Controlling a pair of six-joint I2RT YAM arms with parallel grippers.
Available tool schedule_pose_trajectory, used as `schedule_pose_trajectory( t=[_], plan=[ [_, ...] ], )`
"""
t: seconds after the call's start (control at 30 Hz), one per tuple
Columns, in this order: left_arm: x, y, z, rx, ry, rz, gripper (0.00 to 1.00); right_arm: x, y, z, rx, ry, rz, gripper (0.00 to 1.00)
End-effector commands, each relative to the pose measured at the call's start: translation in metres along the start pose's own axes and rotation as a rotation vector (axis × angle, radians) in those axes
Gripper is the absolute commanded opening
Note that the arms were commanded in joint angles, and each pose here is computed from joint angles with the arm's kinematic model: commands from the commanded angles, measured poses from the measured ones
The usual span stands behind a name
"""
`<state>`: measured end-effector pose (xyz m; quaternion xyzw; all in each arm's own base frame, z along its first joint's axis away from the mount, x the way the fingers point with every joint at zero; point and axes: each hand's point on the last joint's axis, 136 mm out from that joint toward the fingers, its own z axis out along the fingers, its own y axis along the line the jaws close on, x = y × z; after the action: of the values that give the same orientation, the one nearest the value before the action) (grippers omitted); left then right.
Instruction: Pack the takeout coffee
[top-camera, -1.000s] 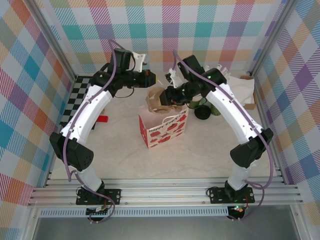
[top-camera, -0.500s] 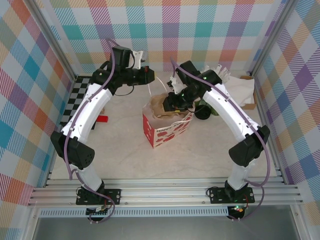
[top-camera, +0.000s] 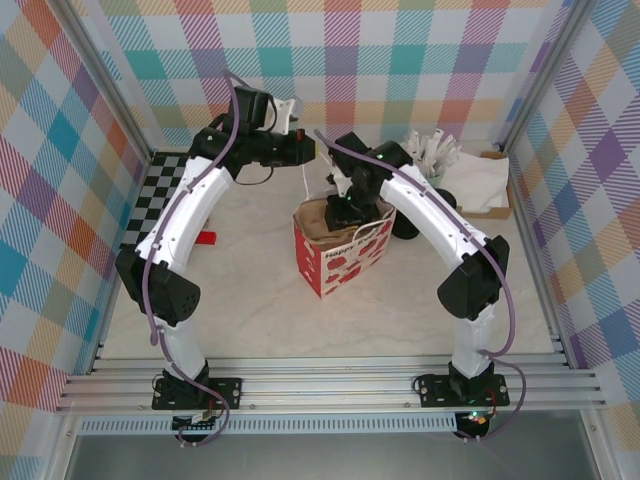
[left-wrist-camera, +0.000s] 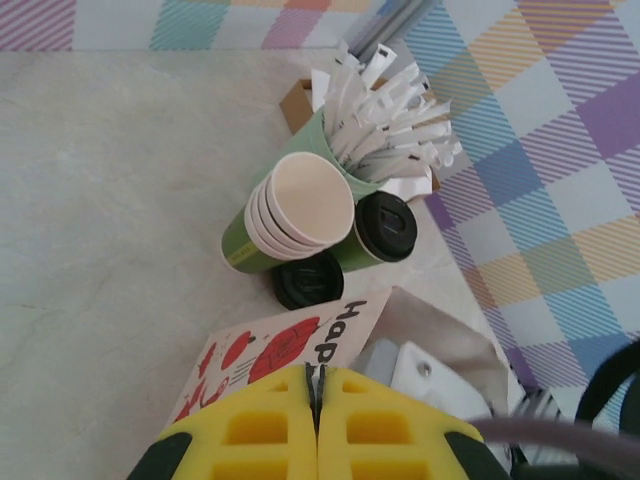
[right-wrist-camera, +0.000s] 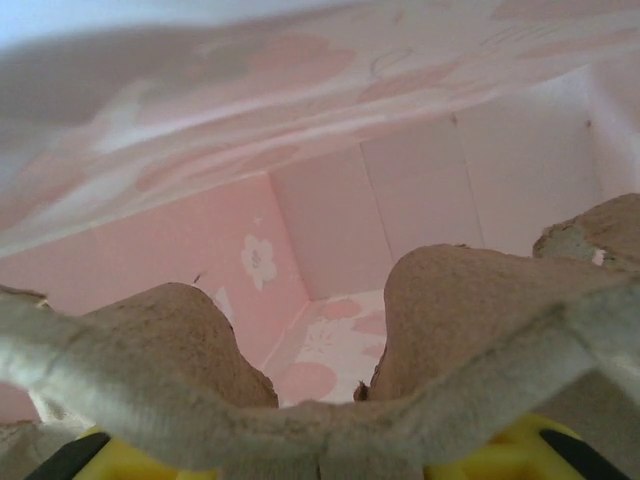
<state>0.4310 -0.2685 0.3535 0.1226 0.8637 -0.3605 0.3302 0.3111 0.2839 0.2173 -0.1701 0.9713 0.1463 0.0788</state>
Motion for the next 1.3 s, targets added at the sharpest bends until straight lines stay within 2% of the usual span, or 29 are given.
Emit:
schedule_pose_trajectory(
  t=[0.0, 0.13, 0.23, 0.33, 0.4, 0.5, 0.57, 0.63, 0.73, 0.83, 0.97, 1.03, 1.1, 1.27],
  plan=[
    [-0.015, 0.024, 0.002, -0.11, -0.034, -0.061, 0.0, 0.014, 0.001, -0.002, 0.035, 0.038, -0.081, 0.35],
    [-0.028, 0.035, 0.01, -0.142, -0.046, -0.108, 0.0, 0.022, -0.004, 0.002, 0.082, 0.073, -0.067, 0.35],
    [-0.031, 0.024, 0.018, -0.067, -0.03, -0.097, 0.0, 0.027, -0.011, 0.004, 0.115, 0.095, -0.032, 0.35],
    [-0.026, 0.008, 0.024, 0.037, 0.007, -0.051, 0.01, 0.032, -0.008, 0.007, 0.073, 0.131, 0.01, 0.34],
    [-0.019, 0.003, 0.023, 0.071, 0.035, -0.019, 0.05, 0.03, -0.009, 0.009, 0.081, 0.128, 0.019, 0.34],
    [-0.01, -0.005, 0.008, 0.079, 0.058, 0.038, 0.18, 0.027, -0.011, 0.012, 0.095, 0.125, 0.022, 0.34],
    [-0.006, -0.006, -0.006, 0.053, 0.045, 0.073, 0.34, 0.026, -0.007, 0.014, 0.073, 0.123, 0.021, 0.34],
    [-0.007, -0.002, -0.029, -0.02, -0.01, 0.105, 0.56, 0.023, -0.007, 0.013, 0.074, 0.113, 0.02, 0.34],
    [-0.002, 0.01, -0.063, -0.17, -0.097, 0.161, 0.77, 0.021, -0.006, 0.013, 0.077, 0.111, 0.014, 0.34],
    [0.016, 0.008, -0.089, -0.198, -0.168, 0.219, 0.88, 0.021, -0.007, 0.012, 0.078, 0.111, 0.01, 0.34],
    [0.061, -0.027, -0.113, -0.032, -0.203, 0.351, 0.93, 0.022, -0.006, 0.014, 0.073, 0.122, 0.006, 0.34],
    [0.091, -0.052, -0.118, 0.098, -0.141, 0.407, 0.94, 0.022, -0.006, 0.014, 0.071, 0.126, 0.005, 0.34],
    [0.117, -0.076, -0.117, 0.179, -0.074, 0.477, 0.9, 0.023, -0.006, 0.014, 0.072, 0.131, 0.006, 0.34],
    [0.154, -0.115, -0.089, 0.179, -0.049, 0.68, 0.89, 0.023, -0.007, 0.013, 0.082, 0.128, 0.005, 0.34]
  ],
)
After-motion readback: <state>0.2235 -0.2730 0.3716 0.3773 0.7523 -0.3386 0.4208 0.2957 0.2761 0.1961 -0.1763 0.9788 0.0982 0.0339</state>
